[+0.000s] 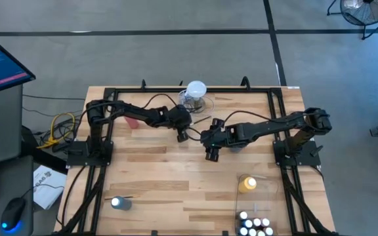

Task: Pick & Place Paint Supplies
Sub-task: Put the black silver paintbrush into the blue cup

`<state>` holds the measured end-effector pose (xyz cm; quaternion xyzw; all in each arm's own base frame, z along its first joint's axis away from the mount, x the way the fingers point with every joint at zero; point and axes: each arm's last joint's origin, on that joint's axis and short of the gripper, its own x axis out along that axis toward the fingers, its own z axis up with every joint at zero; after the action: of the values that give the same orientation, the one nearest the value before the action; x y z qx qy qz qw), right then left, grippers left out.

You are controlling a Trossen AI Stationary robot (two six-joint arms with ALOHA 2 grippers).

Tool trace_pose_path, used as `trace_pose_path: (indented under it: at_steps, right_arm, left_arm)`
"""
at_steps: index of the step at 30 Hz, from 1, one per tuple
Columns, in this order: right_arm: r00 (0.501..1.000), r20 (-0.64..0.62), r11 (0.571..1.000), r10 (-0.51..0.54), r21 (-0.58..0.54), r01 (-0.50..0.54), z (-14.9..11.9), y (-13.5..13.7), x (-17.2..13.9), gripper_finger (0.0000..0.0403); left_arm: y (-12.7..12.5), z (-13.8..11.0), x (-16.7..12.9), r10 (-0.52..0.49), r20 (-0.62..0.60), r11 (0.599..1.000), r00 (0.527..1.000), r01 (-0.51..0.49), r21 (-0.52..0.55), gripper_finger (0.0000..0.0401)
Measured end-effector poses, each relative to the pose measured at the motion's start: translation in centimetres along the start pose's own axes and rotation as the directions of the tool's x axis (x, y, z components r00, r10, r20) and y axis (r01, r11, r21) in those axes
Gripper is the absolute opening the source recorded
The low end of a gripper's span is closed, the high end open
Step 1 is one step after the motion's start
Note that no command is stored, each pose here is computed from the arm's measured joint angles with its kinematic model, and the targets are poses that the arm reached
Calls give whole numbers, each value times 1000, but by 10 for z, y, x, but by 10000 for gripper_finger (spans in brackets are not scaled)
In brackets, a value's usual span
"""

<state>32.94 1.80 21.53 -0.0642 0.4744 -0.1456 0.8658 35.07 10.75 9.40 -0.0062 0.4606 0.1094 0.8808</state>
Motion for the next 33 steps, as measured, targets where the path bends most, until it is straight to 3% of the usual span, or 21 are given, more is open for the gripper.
trace_pose_path:
  at_steps: [16,27,33]
  right_arm:
    - [1000,20,1000,5,2,-5,2,2,-1,244]
    - [1000,19,1000,5,3,-5,2,2,-1,244]
    - [1000,22,1000,5,4,-5,2,1,-1,244]
  left_arm:
    - [3,-1,-1,-19,9,999,1000,19,-42,9]
    - [3,14,0,29,137,998,990,-20,-67,142]
    - [8,18,-1,81,150,994,985,-68,-87,161]
